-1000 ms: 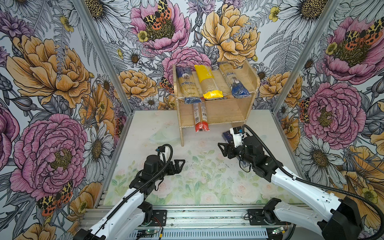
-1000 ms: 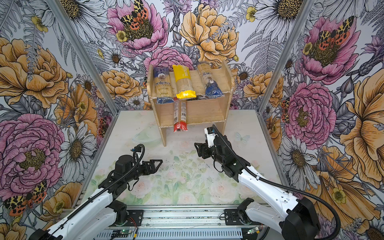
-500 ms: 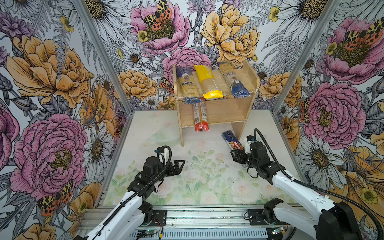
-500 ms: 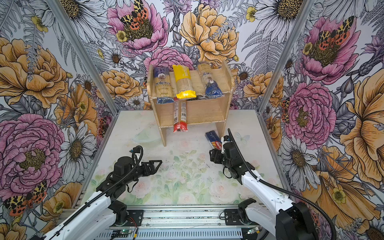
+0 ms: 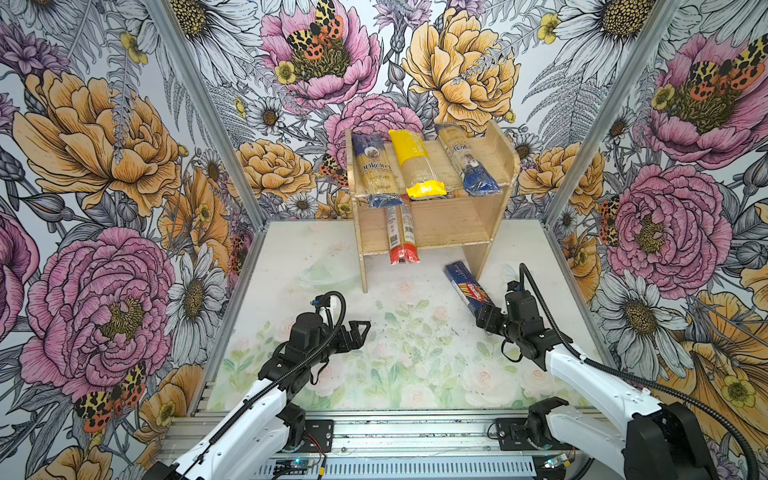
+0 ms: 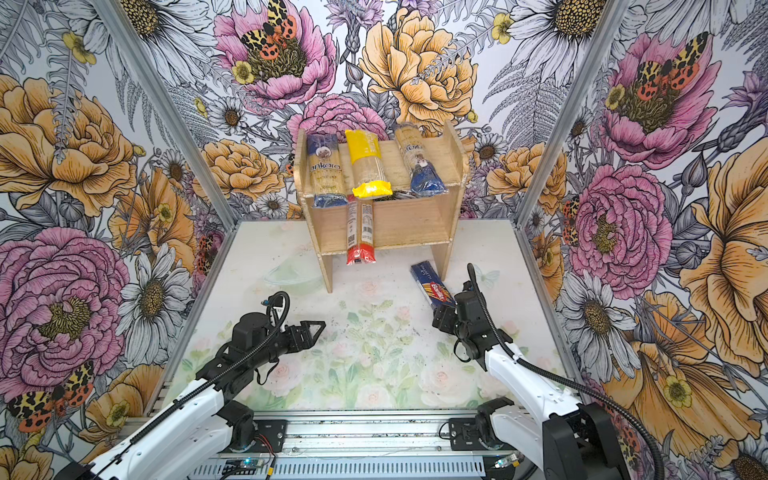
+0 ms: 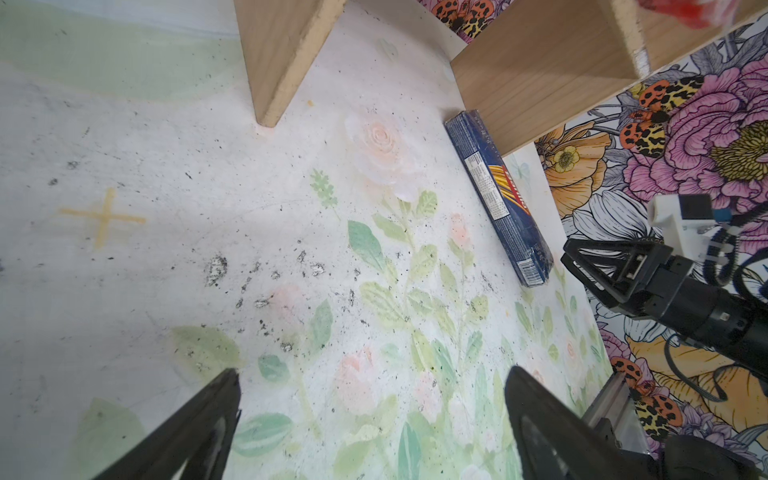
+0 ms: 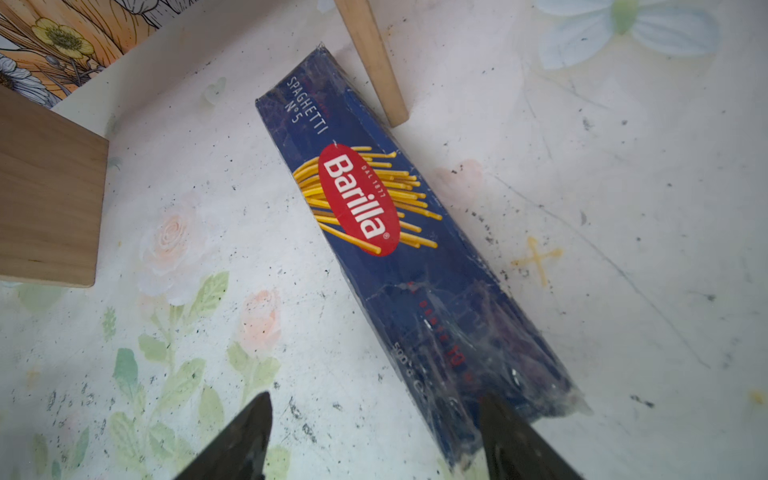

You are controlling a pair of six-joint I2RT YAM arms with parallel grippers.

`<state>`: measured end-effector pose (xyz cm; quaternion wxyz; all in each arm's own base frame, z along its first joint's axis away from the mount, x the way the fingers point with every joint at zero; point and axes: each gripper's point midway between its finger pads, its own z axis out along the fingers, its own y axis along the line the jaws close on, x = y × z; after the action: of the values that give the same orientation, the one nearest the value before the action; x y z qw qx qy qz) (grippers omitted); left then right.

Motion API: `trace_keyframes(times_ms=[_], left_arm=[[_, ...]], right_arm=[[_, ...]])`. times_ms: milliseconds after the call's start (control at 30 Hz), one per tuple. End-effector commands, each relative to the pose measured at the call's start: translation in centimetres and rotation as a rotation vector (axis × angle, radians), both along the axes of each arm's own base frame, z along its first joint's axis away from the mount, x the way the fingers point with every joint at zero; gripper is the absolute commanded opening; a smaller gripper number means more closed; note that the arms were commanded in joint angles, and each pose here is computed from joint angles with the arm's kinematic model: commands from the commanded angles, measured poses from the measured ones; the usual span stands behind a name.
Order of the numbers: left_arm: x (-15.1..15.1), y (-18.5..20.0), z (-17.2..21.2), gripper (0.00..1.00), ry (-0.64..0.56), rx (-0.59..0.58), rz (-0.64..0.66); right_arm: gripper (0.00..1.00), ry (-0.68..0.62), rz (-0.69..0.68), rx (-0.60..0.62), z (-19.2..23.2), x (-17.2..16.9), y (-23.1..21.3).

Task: Place and organize the pasta boxes and bags onto the shelf
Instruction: 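Lower the open right gripper over the blue Barilla box's near end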

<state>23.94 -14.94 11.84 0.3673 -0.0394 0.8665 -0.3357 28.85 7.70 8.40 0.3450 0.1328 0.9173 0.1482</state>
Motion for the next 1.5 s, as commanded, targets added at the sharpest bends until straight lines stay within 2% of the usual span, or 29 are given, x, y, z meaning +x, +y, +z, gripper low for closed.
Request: trace_keyframes(times_ms=[0, 333, 500, 700, 967, 1300, 1467], left_arm=[[1.0, -0.3, 1.8, 0.99, -0.045, -0.014, 0.016], [1.6, -0.7, 1.7, 0.99, -0.043, -0.012, 0.017], [1.8, -1.0, 1.5, 0.99, -0.035, -0.009, 0.012], [2.0, -1.0, 1.5, 0.99, -0.038, -0.007, 0.013], [2.0, -1.2, 1.2, 0.99, -0.035, -0.012, 0.012], [2.0, -1.7, 1.0, 0.99, -0.032, -0.012, -0.003], [1.8, -1.7, 1.0, 0.99, -0.033, -0.014, -0.006]], right_arm=[[0.80, 0.025, -0.081, -0.026, -0.9, -0.1, -1.7], [0.84, 0.103, -0.119, -0.078, -2.7, 0.6, -3.5], [0.85, 0.134, -0.090, -0.104, -3.3, 1.5, -3.6], [0.87, 0.115, -0.044, -0.132, -2.6, 2.6, -3.3], [0.87, 0.152, 0.041, -0.079, -3.7, 2.2, -1.2], [0.87, 0.139, 0.145, -0.119, -4.2, 1.5, 2.2], [0.87, 0.122, 0.140, -0.144, -4.2, 1.2, 2.5]])
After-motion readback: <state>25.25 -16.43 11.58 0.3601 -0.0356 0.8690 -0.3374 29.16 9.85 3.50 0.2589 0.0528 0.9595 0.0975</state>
